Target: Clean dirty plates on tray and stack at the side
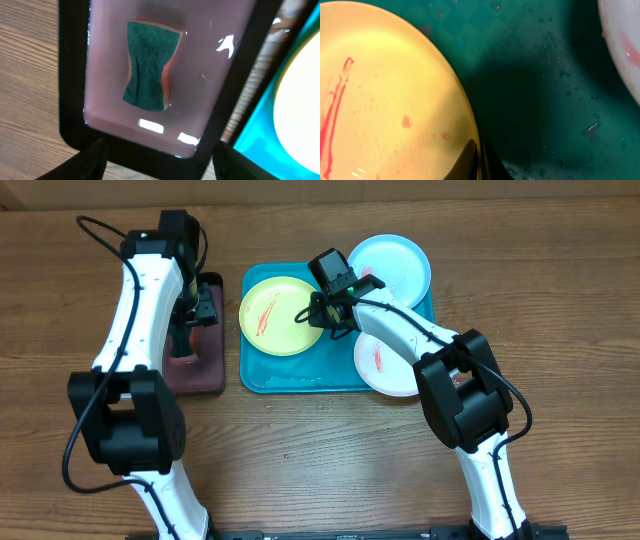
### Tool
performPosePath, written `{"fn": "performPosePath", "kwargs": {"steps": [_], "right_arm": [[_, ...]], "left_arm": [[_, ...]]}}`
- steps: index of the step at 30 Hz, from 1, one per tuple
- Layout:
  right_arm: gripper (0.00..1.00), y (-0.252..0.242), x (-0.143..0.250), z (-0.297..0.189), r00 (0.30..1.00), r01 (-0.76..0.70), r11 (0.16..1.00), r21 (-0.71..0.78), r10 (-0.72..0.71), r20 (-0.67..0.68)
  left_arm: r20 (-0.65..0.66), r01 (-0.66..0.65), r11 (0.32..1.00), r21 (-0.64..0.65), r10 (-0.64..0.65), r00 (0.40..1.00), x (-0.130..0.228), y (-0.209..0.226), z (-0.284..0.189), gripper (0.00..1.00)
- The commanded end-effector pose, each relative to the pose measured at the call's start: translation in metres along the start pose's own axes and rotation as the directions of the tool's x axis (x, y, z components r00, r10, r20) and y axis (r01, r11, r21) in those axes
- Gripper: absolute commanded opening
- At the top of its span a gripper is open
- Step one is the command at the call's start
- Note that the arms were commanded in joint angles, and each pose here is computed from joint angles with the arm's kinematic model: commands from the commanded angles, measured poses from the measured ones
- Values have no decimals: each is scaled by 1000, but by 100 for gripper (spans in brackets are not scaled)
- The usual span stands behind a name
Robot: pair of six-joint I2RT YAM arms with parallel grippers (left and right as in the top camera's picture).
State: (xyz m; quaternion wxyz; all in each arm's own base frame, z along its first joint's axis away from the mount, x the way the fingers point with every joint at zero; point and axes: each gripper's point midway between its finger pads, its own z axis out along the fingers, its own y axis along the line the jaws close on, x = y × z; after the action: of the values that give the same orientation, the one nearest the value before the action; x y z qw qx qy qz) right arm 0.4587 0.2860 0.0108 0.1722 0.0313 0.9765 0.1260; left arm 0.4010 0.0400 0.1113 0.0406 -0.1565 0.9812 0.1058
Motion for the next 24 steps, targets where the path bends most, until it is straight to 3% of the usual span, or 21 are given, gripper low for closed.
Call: {"fn": "performPosePath", "kwargs": {"steps": [1, 5, 9, 16, 24], "right_arm": [[4, -10, 18, 10, 999, 0, 999, 32, 1, -49], [4, -10, 18, 10, 999, 3, 999, 32, -2, -49], [4, -10, 18, 10, 999, 3, 1000, 30, -2, -46], [4, -9, 17, 10, 999, 3, 1000, 28, -2, -44], [4, -10, 17, 10, 999, 4, 999, 32, -2, -41]], "left_arm": [[-45, -28, 999, -27, 27, 999, -1, 13, 22, 66], [-55, 1, 1000, -4, -1, 998, -9, 25, 36, 61], [-70, -42, 988, 151, 53, 996, -11, 16, 44, 49], [-74, -103, 983, 154, 116, 991, -9, 19, 49, 32], [-92, -132, 978, 159, 148, 985, 1, 17, 69, 35]]}}
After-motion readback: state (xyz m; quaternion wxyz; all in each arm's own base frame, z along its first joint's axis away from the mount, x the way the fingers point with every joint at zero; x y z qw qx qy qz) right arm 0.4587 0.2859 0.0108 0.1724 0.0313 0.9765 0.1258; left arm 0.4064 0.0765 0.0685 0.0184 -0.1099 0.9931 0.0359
